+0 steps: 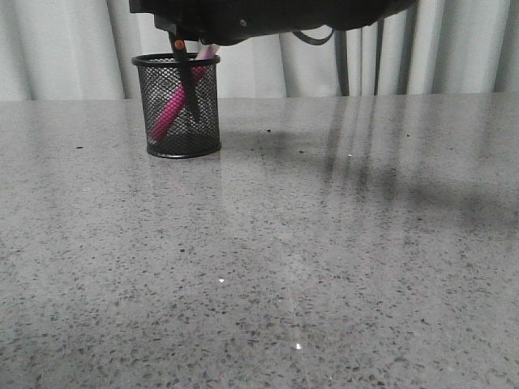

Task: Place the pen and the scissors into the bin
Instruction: 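Lift the scissors and carry them above the mesh cup with the right gripper, then drop the scissors blades-first into the cup, opening the right gripper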

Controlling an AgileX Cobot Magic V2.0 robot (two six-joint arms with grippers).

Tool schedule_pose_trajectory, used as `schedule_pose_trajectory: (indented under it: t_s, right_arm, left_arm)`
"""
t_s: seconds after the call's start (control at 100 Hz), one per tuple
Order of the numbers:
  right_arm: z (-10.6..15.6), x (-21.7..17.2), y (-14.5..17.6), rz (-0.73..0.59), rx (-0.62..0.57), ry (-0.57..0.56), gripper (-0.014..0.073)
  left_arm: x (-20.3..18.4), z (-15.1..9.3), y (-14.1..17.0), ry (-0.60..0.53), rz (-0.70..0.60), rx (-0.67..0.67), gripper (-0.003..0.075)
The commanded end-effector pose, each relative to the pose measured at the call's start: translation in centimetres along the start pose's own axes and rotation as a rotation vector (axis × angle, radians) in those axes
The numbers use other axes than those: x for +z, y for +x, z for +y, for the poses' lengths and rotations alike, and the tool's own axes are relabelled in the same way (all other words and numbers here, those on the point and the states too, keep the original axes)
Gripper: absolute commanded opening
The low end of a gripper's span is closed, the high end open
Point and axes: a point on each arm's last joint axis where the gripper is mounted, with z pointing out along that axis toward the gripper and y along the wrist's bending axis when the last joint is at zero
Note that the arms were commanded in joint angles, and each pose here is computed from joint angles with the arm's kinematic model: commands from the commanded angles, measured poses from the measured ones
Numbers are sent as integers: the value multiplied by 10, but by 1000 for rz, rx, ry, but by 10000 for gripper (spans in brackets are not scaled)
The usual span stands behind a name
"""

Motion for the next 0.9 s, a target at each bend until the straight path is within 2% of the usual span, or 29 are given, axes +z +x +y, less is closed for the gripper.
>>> schedule_pose_trajectory:
  t_s: [0.0,0.07,0.16,0.25,0.4,0.47,0.54,0.6,0.66,0.78,0.89]
  right_arm:
    - [5,-8,-40,-160,-2,-21,186]
    - [8,-8,-40,-164,5,-25,340]
    - [8,-10,-45,-193,23,-20,442]
    - [8,-15,-56,-232,31,-19,449]
    - [11,-36,-93,-314,26,-22,438]
    - [12,-52,-114,-322,20,-16,383]
    - [14,-71,-134,-298,18,-4,262]
    - [15,-88,-144,-253,-7,6,99]
    - [19,-111,-155,-242,-83,2,-76]
    - [24,-160,-159,-239,-190,-3,-69]
    - [26,-207,-137,-191,-230,0,-69]
  left_arm:
    - [-2,8,-7,-61,-39,-26,-19]
    - [-2,8,-6,-61,-29,-22,-19]
    - [-2,9,-6,-64,-25,-19,-19]
    - [-2,12,-5,-102,-19,-60,-19]
    - [-4,22,-1,-216,14,-177,-19]
    - [-6,24,3,-273,27,-215,-19]
    - [-9,24,8,-339,18,-253,-19]
    - [-13,20,13,-404,1,-278,-19]
    - [-18,14,22,-462,-11,-302,-19]
    - [-26,-3,44,-585,-51,-395,-19]
    - [-30,-23,73,-689,-68,-487,-19]
